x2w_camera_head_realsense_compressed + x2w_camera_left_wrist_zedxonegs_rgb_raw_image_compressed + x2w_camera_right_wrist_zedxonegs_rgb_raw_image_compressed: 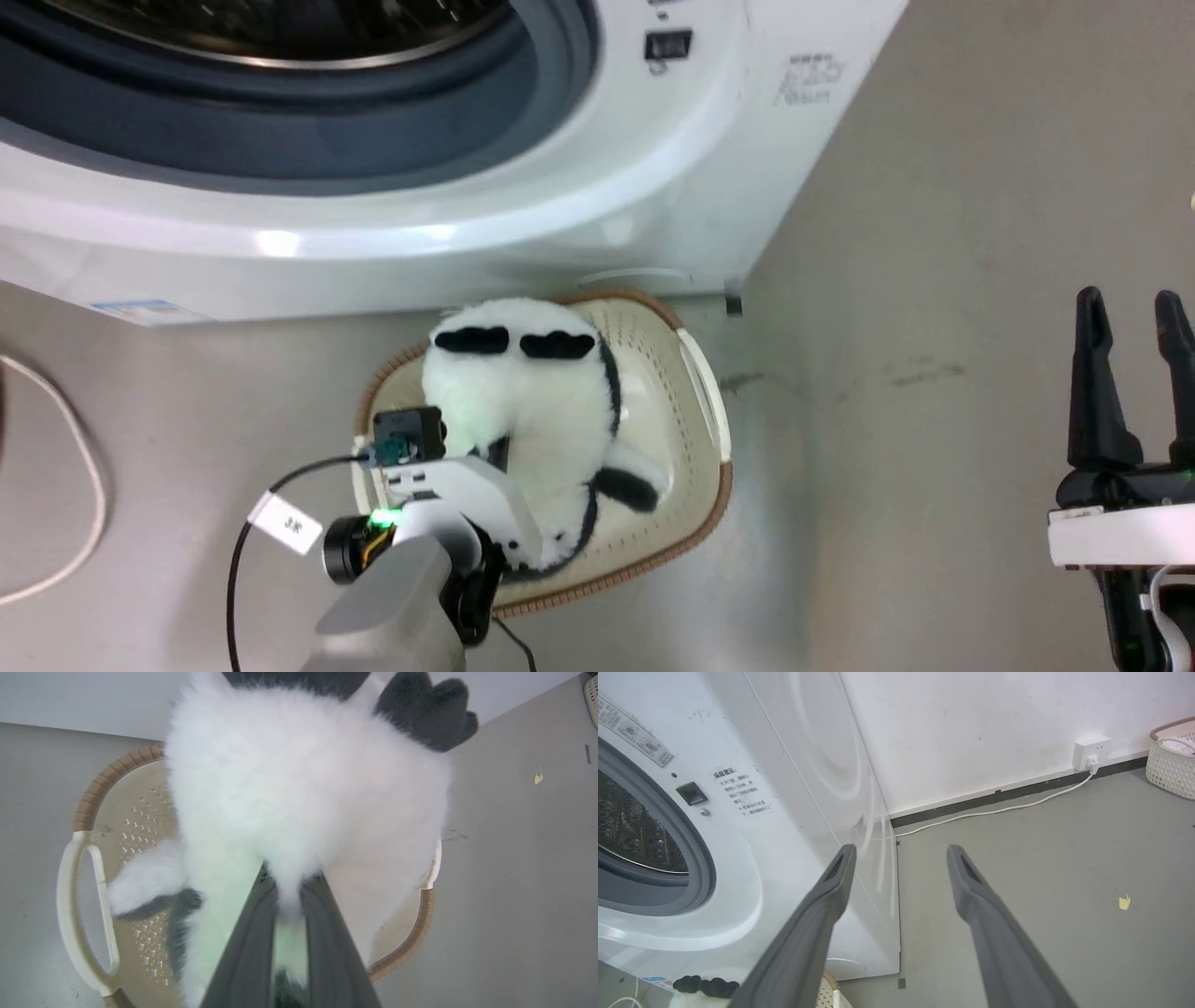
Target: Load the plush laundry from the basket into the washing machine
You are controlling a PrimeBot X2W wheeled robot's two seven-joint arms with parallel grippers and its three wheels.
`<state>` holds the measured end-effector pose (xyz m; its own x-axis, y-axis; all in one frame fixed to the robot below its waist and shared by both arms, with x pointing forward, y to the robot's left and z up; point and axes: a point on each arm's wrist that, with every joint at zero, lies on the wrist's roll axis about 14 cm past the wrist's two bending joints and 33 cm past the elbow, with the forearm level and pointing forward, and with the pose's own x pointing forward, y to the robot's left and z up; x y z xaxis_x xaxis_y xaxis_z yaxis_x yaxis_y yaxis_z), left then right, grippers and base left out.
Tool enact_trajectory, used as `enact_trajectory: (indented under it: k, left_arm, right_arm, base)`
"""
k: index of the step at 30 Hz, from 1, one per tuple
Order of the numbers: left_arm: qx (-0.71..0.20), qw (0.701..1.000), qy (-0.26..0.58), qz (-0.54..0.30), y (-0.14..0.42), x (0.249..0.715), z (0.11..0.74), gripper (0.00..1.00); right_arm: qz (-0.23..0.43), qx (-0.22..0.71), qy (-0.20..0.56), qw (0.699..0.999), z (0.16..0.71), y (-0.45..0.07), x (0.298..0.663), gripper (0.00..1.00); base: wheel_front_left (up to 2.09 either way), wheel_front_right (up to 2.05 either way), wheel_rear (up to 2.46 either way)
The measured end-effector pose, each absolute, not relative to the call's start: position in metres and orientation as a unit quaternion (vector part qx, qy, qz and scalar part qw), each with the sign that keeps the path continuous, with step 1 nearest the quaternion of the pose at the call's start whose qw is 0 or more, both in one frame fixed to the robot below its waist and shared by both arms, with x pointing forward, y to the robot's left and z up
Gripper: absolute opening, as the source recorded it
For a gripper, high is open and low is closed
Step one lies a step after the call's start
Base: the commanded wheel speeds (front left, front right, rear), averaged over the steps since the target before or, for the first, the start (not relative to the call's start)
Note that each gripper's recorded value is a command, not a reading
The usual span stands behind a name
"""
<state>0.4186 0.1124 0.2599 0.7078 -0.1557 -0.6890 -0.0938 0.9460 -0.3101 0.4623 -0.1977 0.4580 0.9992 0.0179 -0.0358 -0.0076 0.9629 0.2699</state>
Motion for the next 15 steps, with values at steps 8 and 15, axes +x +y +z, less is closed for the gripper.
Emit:
enact_trajectory:
  k: [8, 15]
  left_arm:
    - [-0.185, 0.934, 0.306, 0.011, 0.132, 0.42, 0.311, 0.0]
    - [-0.19, 0.956, 0.222, 0.038, 0.157, 0.411, 0.359, 0.0]
  right_arm:
    - [0.029, 0.147, -0.01, 0.989, 0.488, -0.182, 0.454, 1.0]
    - [0.048, 0.155, -0.029, 0.986, 0.509, -0.169, 0.443, 1.0]
  base:
    - [0.0, 0.0, 0.0]
    - [0.0, 0.0, 0.0]
